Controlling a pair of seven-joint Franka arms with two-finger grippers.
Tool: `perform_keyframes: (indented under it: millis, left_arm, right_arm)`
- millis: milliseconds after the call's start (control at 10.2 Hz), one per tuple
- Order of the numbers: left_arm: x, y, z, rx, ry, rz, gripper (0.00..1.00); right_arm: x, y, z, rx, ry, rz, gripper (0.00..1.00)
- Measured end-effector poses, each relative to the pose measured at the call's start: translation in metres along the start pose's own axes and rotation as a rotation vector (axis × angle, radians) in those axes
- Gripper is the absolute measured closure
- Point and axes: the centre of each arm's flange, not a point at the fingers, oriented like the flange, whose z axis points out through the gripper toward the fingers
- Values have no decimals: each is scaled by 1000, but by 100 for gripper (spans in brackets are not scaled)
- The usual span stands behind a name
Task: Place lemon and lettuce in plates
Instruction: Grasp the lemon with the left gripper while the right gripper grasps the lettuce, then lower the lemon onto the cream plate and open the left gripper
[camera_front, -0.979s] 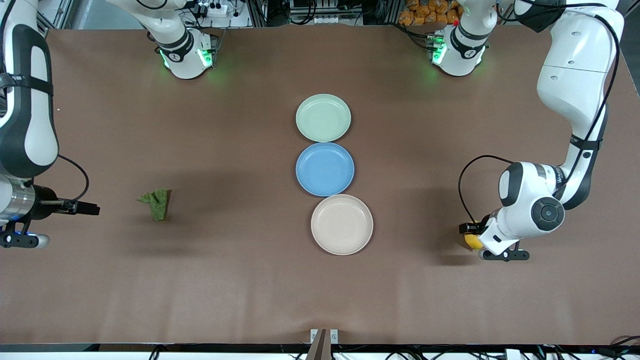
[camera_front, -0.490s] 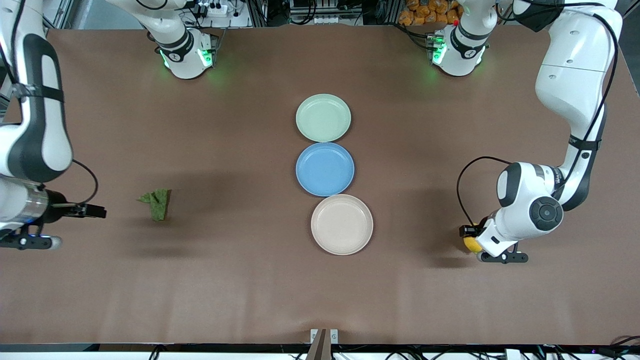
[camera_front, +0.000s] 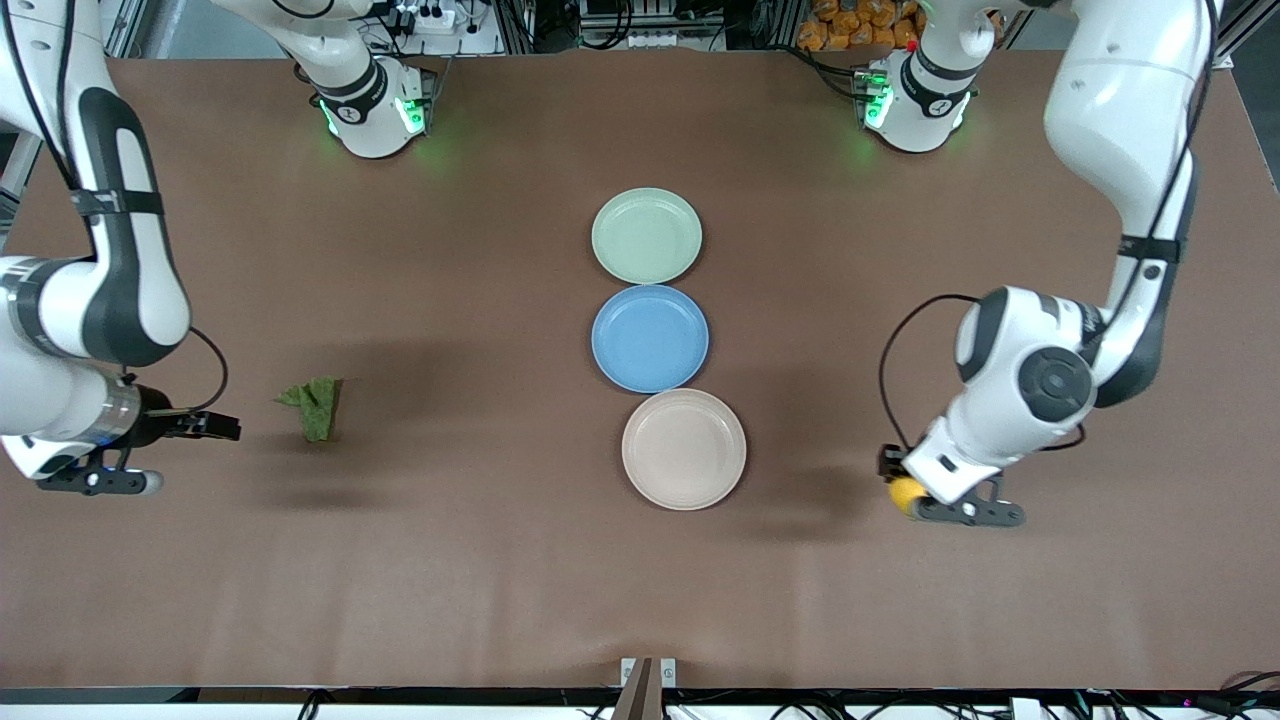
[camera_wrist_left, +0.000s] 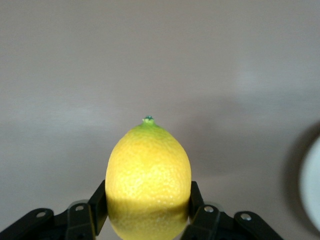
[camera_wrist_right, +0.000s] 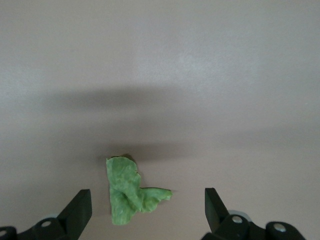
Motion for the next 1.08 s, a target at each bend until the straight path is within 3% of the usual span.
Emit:
perform_keyframes:
  millis: [685,1077]
  left_arm:
    - [-55,200,18,-105,-57,-67,35]
    - [-70,250,86,-177,-15,-131,35]
  right_arm:
    - [-64,-37,108,1,97,30,0]
    - [-81,-37,133,1,74,40,0]
